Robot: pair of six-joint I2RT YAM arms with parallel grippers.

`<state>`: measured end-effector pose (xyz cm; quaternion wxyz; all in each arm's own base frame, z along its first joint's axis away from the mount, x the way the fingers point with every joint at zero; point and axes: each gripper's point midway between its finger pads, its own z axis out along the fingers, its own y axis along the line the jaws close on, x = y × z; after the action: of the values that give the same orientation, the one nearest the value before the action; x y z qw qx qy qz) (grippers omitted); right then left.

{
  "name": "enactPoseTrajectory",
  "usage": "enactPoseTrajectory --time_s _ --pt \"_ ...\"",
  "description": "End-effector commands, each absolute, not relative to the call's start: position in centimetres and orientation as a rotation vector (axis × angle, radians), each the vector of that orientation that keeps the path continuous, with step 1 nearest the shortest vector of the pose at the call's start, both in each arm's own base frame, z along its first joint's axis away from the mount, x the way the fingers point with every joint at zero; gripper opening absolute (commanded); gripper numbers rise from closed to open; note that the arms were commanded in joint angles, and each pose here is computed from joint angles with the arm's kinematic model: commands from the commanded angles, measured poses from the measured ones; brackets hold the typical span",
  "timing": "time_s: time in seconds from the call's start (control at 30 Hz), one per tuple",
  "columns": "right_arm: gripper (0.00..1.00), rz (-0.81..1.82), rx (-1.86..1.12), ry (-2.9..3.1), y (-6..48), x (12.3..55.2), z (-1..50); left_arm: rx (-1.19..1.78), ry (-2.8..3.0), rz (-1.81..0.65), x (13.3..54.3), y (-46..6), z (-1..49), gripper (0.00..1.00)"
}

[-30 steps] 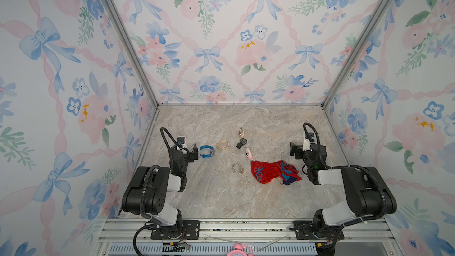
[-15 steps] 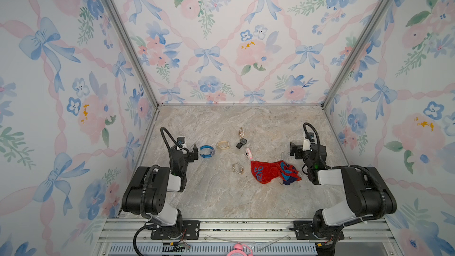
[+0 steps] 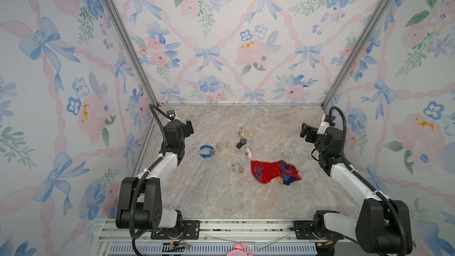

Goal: Wipe the watch dial
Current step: Pick up the watch at the center of the board.

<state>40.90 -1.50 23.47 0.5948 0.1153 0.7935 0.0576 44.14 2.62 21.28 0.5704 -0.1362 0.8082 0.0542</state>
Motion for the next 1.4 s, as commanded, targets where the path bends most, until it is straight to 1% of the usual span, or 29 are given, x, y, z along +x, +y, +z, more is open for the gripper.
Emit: enactPoseTrajectory --time_s 0.0,0.1,0.2,0.27,0.37,0.43,0.5,0.63,0.7,0.97,1.1,1.2,1.3,1.37 --pt "0.98 0.345 0.32 2.141 1.8 38.5 19.1 -0.212 2.188 0.028 42.1 -1.9 17.0 0.98" --pt "0.99 0.422 0.235 2.275 4.8 36.9 18.7 -0.042 2.283 -0.073 41.2 -7.6 16.9 0.97" --pt "1.0 0.433 0.066 2.38 8.7 34.5 18.0 0.087 2.358 -0.241 39.1 -13.6 16.1 0.95" --pt "1.0 0.391 -0.045 2.44 10.7 32.9 17.3 0.153 2.381 -0.351 37.5 -17.4 15.7 0.92" --pt "1.0 0.347 -0.048 2.488 11.0 31.5 16.1 0.226 2.399 -0.441 35.9 -22.4 15.6 0.89" --pt "1.0 0.386 0.002 2.497 10.7 31.1 15.6 0.267 2.41 -0.456 35.3 -25.0 15.5 0.87" --pt "0.97 0.436 0.068 2.499 10.1 30.8 15.2 0.294 2.429 -0.449 35.0 -26.9 15.0 0.87" --pt "0.95 0.492 0.195 2.5 8.7 30.3 14.6 0.298 2.475 -0.439 34.5 -29.6 14.3 0.86" --pt "0.94 0.499 0.207 2.502 8.6 30.0 14.6 0.298 2.492 -0.421 34.3 -30.6 13.8 0.85" --pt "0.94 0.486 0.236 2.511 8.0 29.0 13.5 0.263 2.625 -0.315 34.6 -32.5 10.8 0.76" --pt "0.93 0.507 0.232 2.511 8.0 29.0 13.4 0.264 2.654 -0.304 35.3 -33.7 10.0 0.69" --pt "0.93 0.533 0.226 2.5 8.2 29.1 13.7 0.263 2.687 -0.271 35.8 -34.2 9.0 0.59" --pt "0.93 0.558 0.221 2.491 8.4 29.1 14.0 0.255 2.715 -0.248 35.9 -34.4 7.8 0.53" --pt "0.92 0.57 0.218 2.488 8.6 29.1 14.0 0.249 2.731 -0.245 35.8 -34.5 7.2 0.52"
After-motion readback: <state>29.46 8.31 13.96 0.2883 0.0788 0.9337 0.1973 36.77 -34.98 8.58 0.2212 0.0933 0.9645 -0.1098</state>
